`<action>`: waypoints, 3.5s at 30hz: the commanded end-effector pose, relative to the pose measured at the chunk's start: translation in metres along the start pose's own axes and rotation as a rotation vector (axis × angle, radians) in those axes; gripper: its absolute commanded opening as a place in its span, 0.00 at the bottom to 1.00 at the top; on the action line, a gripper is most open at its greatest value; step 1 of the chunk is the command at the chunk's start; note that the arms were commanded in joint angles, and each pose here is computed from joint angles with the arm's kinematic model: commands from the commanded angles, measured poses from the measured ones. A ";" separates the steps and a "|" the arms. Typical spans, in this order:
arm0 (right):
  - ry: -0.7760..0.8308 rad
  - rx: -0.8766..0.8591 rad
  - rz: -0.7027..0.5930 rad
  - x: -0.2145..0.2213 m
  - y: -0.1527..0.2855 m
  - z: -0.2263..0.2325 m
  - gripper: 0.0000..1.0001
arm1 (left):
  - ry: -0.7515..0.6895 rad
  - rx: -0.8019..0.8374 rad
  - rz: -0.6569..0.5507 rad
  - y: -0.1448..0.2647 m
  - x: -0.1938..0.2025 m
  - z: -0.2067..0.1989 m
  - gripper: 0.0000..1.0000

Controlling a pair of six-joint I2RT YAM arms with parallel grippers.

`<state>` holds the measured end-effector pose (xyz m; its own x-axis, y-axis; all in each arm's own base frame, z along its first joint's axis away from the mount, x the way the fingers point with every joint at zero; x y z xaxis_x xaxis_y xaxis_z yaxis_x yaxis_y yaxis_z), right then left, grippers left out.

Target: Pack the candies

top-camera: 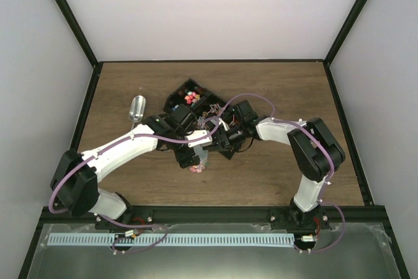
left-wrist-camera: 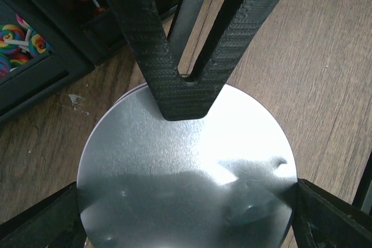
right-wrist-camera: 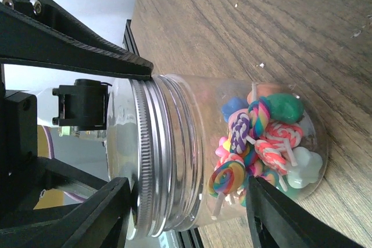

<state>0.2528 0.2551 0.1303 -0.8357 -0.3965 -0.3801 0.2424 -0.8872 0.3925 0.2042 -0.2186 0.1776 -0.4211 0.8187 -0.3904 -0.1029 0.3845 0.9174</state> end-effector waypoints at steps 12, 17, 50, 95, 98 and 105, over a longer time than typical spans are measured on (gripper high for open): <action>0.019 0.075 -0.002 -0.004 0.001 -0.005 0.57 | 0.004 0.015 -0.114 0.031 -0.007 -0.011 1.00; 0.045 0.059 -0.015 -0.008 0.003 0.004 0.58 | 0.038 -0.022 -0.133 0.039 -0.008 -0.006 0.93; 0.138 0.046 -0.043 -0.016 0.014 0.021 0.47 | -0.009 -0.026 -0.131 0.055 -0.017 -0.002 0.34; 0.148 0.058 -0.059 -0.020 0.020 0.017 0.44 | -0.014 0.004 0.028 0.038 -0.006 -0.005 0.70; 0.127 0.049 -0.087 -0.020 0.030 0.015 0.46 | -0.008 -0.004 -0.010 0.048 -0.013 -0.006 0.93; 0.204 0.020 -0.166 -0.006 0.048 0.028 0.63 | 0.046 -0.025 0.045 0.027 -0.008 -0.004 1.00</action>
<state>0.2631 0.2256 0.1536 -0.8033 -0.3198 -0.5025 0.1182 -0.9124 0.3918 0.2019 -0.2140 0.2169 -0.4298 0.8208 -0.3763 -0.1111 0.3655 0.9242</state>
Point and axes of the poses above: each gripper's point midway between its finger pads, its own y axis back along the fingers, its own z axis along the line the jaws close on, x = y × z, the point moved 7 cm from there along y, back along the fingers, and after that the axes turned 8 degrees about y, right-handed, at the moved point
